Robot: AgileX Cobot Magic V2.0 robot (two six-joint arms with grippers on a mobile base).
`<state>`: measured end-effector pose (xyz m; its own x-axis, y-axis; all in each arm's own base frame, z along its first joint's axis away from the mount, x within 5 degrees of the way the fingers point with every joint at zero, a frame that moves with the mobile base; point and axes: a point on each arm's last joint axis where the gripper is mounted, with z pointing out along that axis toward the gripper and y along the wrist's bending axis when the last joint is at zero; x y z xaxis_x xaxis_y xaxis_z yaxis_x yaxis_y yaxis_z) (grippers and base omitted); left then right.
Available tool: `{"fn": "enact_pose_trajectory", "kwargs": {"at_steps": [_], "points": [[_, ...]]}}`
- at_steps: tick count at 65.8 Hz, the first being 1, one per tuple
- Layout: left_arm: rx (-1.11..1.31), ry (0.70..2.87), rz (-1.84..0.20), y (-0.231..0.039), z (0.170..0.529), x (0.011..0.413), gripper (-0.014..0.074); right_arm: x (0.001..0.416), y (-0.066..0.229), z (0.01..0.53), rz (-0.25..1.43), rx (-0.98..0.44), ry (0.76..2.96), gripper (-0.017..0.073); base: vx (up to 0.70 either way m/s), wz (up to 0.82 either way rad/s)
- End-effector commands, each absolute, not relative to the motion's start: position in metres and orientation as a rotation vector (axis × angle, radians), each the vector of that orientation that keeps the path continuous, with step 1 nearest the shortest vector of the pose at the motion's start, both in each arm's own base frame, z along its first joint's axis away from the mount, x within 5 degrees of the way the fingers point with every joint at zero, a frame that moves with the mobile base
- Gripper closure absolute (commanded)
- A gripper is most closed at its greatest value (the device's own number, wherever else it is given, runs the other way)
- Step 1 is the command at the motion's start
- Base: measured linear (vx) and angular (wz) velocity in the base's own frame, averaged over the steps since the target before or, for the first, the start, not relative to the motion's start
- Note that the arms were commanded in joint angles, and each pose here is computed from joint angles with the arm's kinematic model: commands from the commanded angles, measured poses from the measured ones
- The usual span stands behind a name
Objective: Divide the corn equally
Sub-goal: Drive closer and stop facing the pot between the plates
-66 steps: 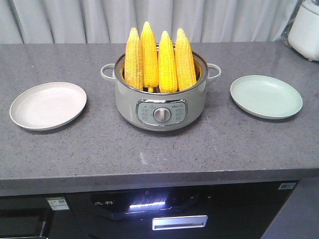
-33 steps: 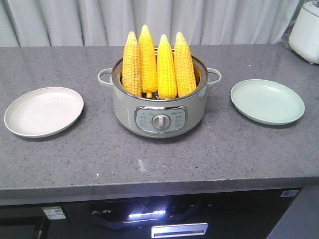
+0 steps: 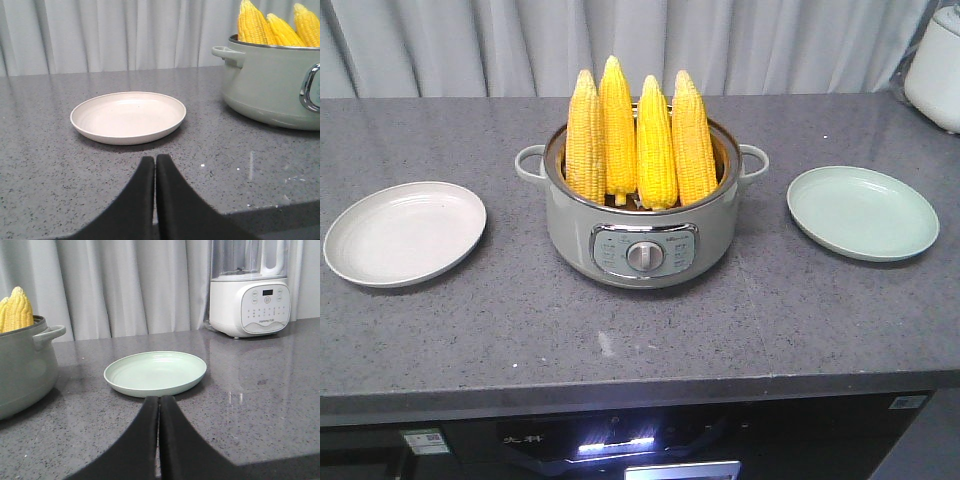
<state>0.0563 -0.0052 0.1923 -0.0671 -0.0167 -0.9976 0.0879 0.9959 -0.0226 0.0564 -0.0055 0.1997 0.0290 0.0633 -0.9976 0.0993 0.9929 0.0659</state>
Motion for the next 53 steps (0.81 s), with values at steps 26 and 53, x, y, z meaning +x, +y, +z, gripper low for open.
{"fn": "enact_pose_trajectory", "kwargs": {"at_steps": [26, 53], "points": [[0.046, 1.564, -0.097, -0.0052, 0.1948, 0.0558, 0.0600, 0.0560, -0.0066, 0.2041, -0.050, 0.127, 1.475, 0.0563, 0.02, 0.01], [0.046, 1.564, -0.097, -0.0052, 0.1948, 0.0558, 0.0600, 0.0560, -0.0066, 0.2041, -0.050, 0.127, 1.475, 0.0563, 0.03, 0.01]]}}
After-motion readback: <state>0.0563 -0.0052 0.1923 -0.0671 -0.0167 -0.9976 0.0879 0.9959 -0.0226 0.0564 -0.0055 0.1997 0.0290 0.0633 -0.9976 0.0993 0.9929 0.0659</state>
